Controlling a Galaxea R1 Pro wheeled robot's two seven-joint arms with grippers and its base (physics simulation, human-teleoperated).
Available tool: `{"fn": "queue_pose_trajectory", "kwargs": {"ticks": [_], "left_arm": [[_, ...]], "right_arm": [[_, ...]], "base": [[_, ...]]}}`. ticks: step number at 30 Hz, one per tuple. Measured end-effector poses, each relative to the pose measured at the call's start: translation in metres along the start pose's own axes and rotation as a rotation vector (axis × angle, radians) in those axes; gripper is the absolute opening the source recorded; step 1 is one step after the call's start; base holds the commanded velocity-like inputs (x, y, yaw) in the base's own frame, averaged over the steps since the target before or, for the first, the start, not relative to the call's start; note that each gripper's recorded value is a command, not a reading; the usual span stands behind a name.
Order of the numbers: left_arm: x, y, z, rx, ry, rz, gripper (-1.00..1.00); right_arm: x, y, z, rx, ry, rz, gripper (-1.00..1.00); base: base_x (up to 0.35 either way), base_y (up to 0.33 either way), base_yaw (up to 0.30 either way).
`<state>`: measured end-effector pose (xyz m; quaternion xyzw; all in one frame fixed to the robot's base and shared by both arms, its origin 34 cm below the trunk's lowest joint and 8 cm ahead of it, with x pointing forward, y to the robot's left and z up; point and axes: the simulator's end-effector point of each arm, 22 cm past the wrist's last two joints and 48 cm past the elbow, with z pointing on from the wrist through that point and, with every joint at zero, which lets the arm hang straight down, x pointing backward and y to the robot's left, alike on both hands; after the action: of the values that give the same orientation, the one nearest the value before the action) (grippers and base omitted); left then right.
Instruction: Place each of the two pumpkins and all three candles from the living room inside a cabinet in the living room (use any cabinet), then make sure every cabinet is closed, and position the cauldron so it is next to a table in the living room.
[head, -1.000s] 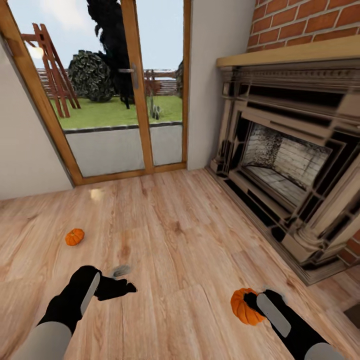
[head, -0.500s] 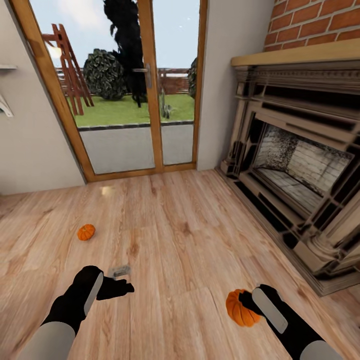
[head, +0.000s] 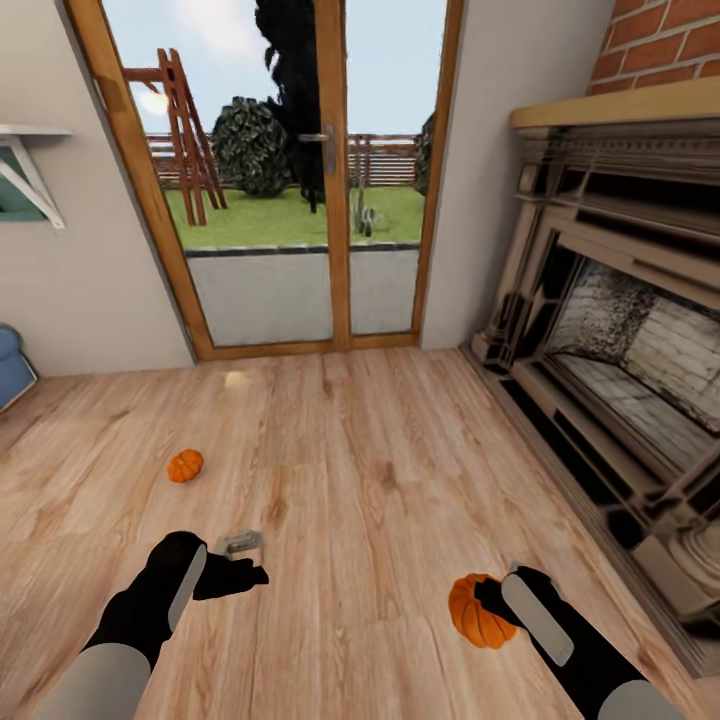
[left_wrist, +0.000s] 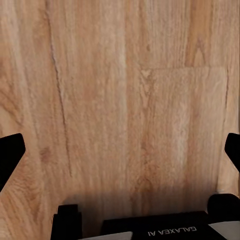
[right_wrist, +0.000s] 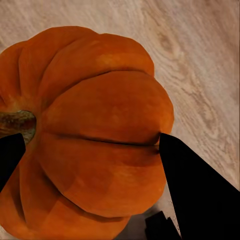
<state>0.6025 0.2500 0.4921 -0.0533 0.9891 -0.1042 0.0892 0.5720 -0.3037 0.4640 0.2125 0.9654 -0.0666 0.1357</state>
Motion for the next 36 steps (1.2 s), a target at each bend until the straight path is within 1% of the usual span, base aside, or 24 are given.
{"fn": "queue_pose_trajectory", "kwargs": {"ticks": [5, 8, 20, 23, 25, 33, 34, 36], "left_arm": [[0.001, 0.0, 0.001, 0.0, 0.002, 0.0, 1.0], [0.001, 0.0, 0.001, 0.0, 0.003, -0.001, 1.0], [0.002, 0.001, 0.003, 0.0, 0.008, -0.002, 1.0], [0.003, 0.001, 0.004, 0.0, 0.009, -0.002, 1.0], [0.003, 0.001, 0.004, -0.001, 0.01, -0.002, 1.0], [0.003, 0.001, 0.004, 0.0, 0.01, -0.002, 1.0], [0.003, 0.001, 0.004, -0.001, 0.01, -0.002, 1.0], [0.003, 0.001, 0.004, -0.001, 0.01, -0.002, 1.0]], "right_arm": [[0.002, 0.002, 0.0, 0.0, 0.001, -0.004, -1.0], [0.002, 0.002, 0.001, 0.0, 0.002, -0.006, -1.0], [0.005, 0.003, 0.003, 0.003, 0.009, -0.009, -1.0], [0.009, 0.01, 0.002, -0.007, 0.014, -0.008, -1.0], [0.011, 0.015, 0.002, -0.015, 0.017, -0.009, -1.0], [0.013, 0.021, 0.001, -0.024, 0.017, -0.009, -1.0], [0.014, 0.023, 0.001, -0.025, 0.018, -0.016, -1.0], [0.022, 0.03, 0.001, -0.029, 0.018, -0.059, -1.0]], "base": [[0.264, -0.227, 0.275], [0.271, -0.087, 0.275], [0.316, 0.01, 0.275], [0.322, 0.113, 0.258], [0.322, 0.123, 0.129], [0.322, 0.057, 0.022], [0.322, 0.005, 0.001], [0.322, 0.002, 0.001]]}}
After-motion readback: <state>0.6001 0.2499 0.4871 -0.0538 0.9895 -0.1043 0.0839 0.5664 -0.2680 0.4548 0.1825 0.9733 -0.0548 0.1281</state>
